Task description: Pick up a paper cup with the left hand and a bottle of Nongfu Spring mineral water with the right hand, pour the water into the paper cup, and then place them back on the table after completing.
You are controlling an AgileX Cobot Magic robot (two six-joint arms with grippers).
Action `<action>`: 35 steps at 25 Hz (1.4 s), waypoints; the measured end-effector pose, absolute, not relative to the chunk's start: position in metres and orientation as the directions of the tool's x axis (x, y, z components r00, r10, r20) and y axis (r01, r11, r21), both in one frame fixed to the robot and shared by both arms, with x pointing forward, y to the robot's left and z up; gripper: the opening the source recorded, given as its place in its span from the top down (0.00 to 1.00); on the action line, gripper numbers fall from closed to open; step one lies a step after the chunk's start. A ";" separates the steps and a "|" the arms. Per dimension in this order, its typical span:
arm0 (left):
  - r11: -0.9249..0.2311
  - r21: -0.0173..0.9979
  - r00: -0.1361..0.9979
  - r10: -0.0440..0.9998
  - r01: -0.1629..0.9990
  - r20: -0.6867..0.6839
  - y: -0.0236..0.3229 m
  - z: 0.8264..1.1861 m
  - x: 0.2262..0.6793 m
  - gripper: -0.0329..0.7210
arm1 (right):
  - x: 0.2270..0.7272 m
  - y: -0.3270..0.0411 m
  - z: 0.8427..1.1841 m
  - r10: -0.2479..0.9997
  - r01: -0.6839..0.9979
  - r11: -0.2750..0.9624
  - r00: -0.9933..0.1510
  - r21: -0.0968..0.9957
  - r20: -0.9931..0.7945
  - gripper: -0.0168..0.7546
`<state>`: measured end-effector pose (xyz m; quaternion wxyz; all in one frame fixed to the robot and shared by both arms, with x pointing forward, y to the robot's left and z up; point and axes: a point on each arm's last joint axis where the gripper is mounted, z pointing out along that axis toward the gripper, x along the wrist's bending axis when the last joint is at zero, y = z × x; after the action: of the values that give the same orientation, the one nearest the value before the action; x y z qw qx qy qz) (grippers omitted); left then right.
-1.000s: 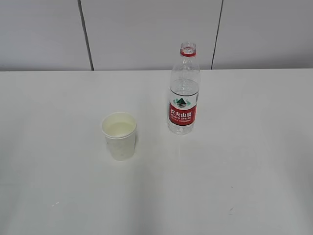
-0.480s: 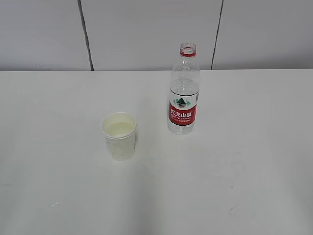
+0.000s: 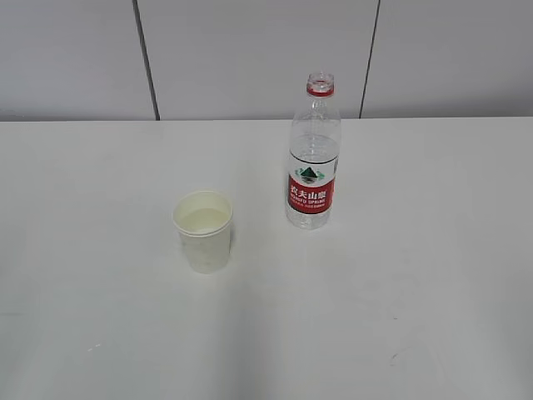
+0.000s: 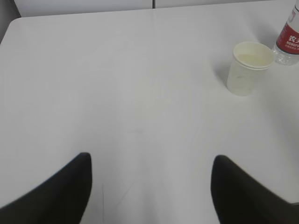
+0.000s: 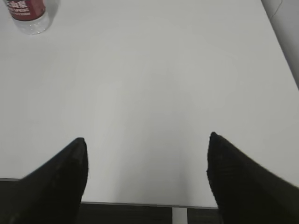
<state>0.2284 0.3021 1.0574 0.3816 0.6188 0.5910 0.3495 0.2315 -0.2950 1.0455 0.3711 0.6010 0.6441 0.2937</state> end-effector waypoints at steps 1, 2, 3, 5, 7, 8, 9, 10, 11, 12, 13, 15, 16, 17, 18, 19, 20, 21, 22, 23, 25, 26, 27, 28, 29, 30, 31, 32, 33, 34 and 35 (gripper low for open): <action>-0.010 0.885 0.057 0.998 0.465 -0.018 0.302 1.057 0.228 0.31 | 0.232 -0.294 1.046 0.993 0.553 0.111 -0.022 0.826 -0.119 0.22; -0.010 0.885 0.057 0.998 0.465 -0.018 0.302 1.057 0.228 0.31 | 0.231 -0.294 1.046 0.992 0.552 0.118 -0.037 0.826 -0.117 0.22; -0.010 0.885 0.057 0.998 0.465 -0.018 0.302 1.057 0.228 0.31 | 0.231 -0.295 1.046 0.992 0.550 0.127 -0.053 0.826 -0.117 0.22; -0.010 0.885 0.057 0.998 0.465 -0.018 0.302 1.057 0.228 0.31 | 0.231 -0.295 1.046 0.990 0.547 0.144 -0.076 0.825 -0.122 0.22; -0.010 0.885 0.057 0.998 0.465 -0.018 0.302 1.057 0.228 0.31 | 0.231 -0.297 1.045 0.987 0.545 0.160 -0.088 0.823 -0.134 0.22; -0.010 0.885 0.057 0.998 0.465 -0.018 0.302 1.057 0.228 0.31 | 0.231 -0.297 1.045 0.986 0.546 0.164 -0.087 0.822 -0.140 0.22; -0.010 0.885 0.057 0.998 0.465 -0.018 0.302 1.057 0.228 0.31 | 0.231 -0.298 1.045 0.986 0.546 0.167 -0.085 0.821 -0.144 0.22; -0.010 0.885 0.057 0.998 0.465 -0.018 0.302 1.057 0.228 0.31 | 0.231 -0.298 1.046 0.986 0.547 0.167 -0.078 0.821 -0.148 0.22; -0.010 0.885 0.057 0.998 0.465 -0.018 0.302 1.057 0.228 0.31 | 0.231 -0.299 1.045 0.986 0.548 0.163 -0.069 0.820 -0.150 0.22; -0.010 0.885 0.057 0.998 0.465 -0.018 0.302 1.057 0.228 0.31 | 0.231 -0.300 1.045 0.986 0.548 0.161 -0.063 0.821 -0.152 0.22; -0.010 0.885 0.057 0.998 0.465 -0.018 0.302 1.057 0.228 0.31 | 0.231 -0.300 1.045 0.987 0.547 0.156 -0.057 0.823 -0.150 0.22; -0.010 0.885 0.057 0.998 0.465 -0.018 0.302 1.057 0.228 0.31 | 0.228 -0.301 1.045 0.987 0.531 0.153 -0.049 0.833 -0.150 0.22; -0.010 0.885 0.057 0.998 0.465 -0.018 0.302 1.057 0.228 0.31 | 0.227 -0.301 1.045 0.988 0.525 0.152 -0.047 0.838 -0.150 0.22; -0.010 0.885 0.057 0.998 0.465 -0.018 0.302 1.057 0.228 0.31 | 0.227 -0.301 1.045 0.988 0.527 0.150 -0.045 0.837 -0.148 0.22; -0.010 0.885 0.057 0.998 0.465 -0.018 0.302 1.057 0.228 0.31 | 0.227 -0.301 1.045 0.988 0.523 0.150 -0.044 0.839 -0.149 0.22; -0.010 0.885 0.057 0.998 0.465 -0.018 0.302 1.057 0.228 0.31 | 0.227 -0.301 1.045 0.988 0.522 0.148 -0.043 0.840 -0.148 0.22; -0.010 0.885 0.057 0.998 0.465 -0.018 0.302 1.057 0.228 0.31 | 0.227 -0.301 1.045 0.988 0.522 0.148 -0.043 0.840 -0.148 0.22; -0.010 0.885 0.057 0.998 0.465 -0.018 0.302 1.057 0.228 0.31 | 0.227 -0.301 1.045 0.988 0.522 0.148 -0.043 0.840 -0.148 0.22; -0.010 0.885 0.057 0.998 0.465 -0.018 0.302 1.057 0.228 0.31 | 0.227 -0.301 1.045 0.988 0.522 0.146 -0.042 0.840 -0.146 0.22; -0.010 0.885 0.057 0.998 0.465 -0.018 0.302 1.057 0.228 0.31 | 0.227 -0.301 1.045 0.988 0.522 0.146 -0.041 0.840 -0.146 0.22; -0.010 0.885 0.057 0.998 0.465 -0.018 0.302 1.057 0.228 0.31 | 0.227 -0.301 1.045 0.988 0.522 0.146 -0.041 0.840 -0.146 0.22; -0.010 0.885 0.057 0.998 0.465 -0.018 0.302 1.057 0.228 0.31 | 0.227 -0.301 1.045 0.988 0.522 0.146 -0.041 0.840 -0.146 0.22; -0.010 0.885 0.057 0.998 0.465 -0.018 0.302 1.057 0.228 0.31 | 0.227 -0.301 1.045 0.988 0.522 0.146 -0.041 0.840 -0.146 0.22; -0.010 0.885 0.057 0.998 0.465 -0.018 0.302 1.057 0.228 0.31 | 0.227 -0.301 1.045 0.988 0.522 0.146 -0.041 0.840 -0.146 0.22; -0.010 0.885 0.057 0.998 0.465 -0.018 0.302 1.057 0.228 0.31 | 0.227 -0.301 1.045 0.988 0.522 0.146 -0.041 0.840 -0.146 0.22; -0.010 0.885 0.057 0.998 0.465 -0.018 0.302 1.057 0.228 0.31 | 0.227 -0.301 1.045 0.988 0.522 0.146 -0.041 0.840 -0.146 0.22; -0.010 0.885 0.057 0.998 0.465 -0.018 0.302 1.057 0.228 0.31 | 0.227 -0.301 1.045 0.988 0.522 0.146 -0.041 0.840 -0.146 0.22; -0.008 0.885 0.060 0.998 0.466 -0.023 0.302 1.057 0.228 0.31 | 0.227 -0.301 1.045 0.988 0.522 0.146 -0.041 0.840 -0.146 0.22; -0.006 0.885 0.062 0.998 0.466 -0.025 0.301 1.057 0.228 0.31 | 0.227 -0.301 1.045 0.988 0.522 0.146 -0.041 0.840 -0.146 0.22; -0.005 0.885 0.063 0.998 0.466 -0.027 0.301 1.057 0.228 0.31 | 0.227 -0.301 1.045 0.988 0.522 0.146 -0.041 0.840 -0.146 0.22; -0.004 0.885 0.064 0.998 0.466 -0.029 0.301 1.057 0.228 0.31 | 0.227 -0.301 1.045 0.988 0.522 0.146 -0.041 0.840 -0.146 0.22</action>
<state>0.2283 0.3011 1.0573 0.3856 0.6193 0.5908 0.3446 0.2266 -0.3007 1.0451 0.3817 0.5776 0.6537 0.3056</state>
